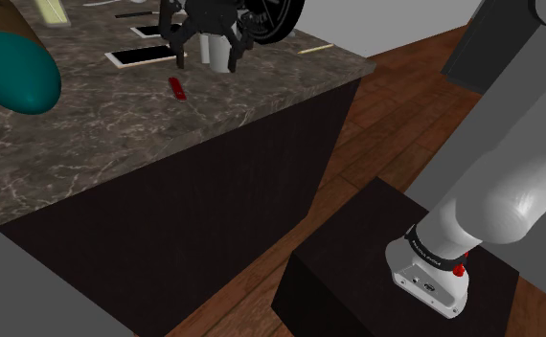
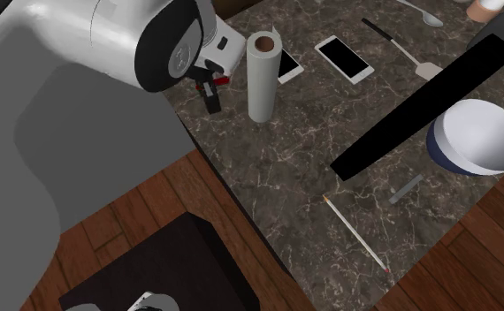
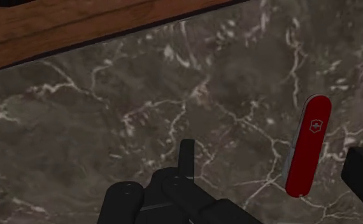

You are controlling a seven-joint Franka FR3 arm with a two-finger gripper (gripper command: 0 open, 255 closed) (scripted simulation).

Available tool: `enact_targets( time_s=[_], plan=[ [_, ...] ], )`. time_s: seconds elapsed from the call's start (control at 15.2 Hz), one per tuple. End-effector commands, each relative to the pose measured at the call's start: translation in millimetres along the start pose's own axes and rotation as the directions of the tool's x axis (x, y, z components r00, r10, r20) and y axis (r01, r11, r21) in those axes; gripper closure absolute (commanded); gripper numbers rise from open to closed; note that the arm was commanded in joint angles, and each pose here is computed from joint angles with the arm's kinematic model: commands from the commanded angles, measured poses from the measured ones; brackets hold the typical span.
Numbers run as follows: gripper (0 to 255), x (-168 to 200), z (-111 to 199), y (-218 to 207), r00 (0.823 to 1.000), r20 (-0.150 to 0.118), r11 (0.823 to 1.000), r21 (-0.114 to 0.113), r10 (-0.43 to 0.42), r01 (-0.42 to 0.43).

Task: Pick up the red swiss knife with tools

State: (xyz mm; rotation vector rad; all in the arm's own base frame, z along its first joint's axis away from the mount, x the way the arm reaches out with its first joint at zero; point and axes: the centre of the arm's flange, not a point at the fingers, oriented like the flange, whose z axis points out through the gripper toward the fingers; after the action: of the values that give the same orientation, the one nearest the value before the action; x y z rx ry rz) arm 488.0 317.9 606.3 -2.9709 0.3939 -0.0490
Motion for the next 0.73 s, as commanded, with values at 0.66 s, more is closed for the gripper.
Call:
enact_targets(
  time_s=[0.66],
  plan=[
    [0, 21.7, 45.3, -42.2, 0.998, -0.006, 0.998, 0.019, 0.058, -0.058]
  ],
)
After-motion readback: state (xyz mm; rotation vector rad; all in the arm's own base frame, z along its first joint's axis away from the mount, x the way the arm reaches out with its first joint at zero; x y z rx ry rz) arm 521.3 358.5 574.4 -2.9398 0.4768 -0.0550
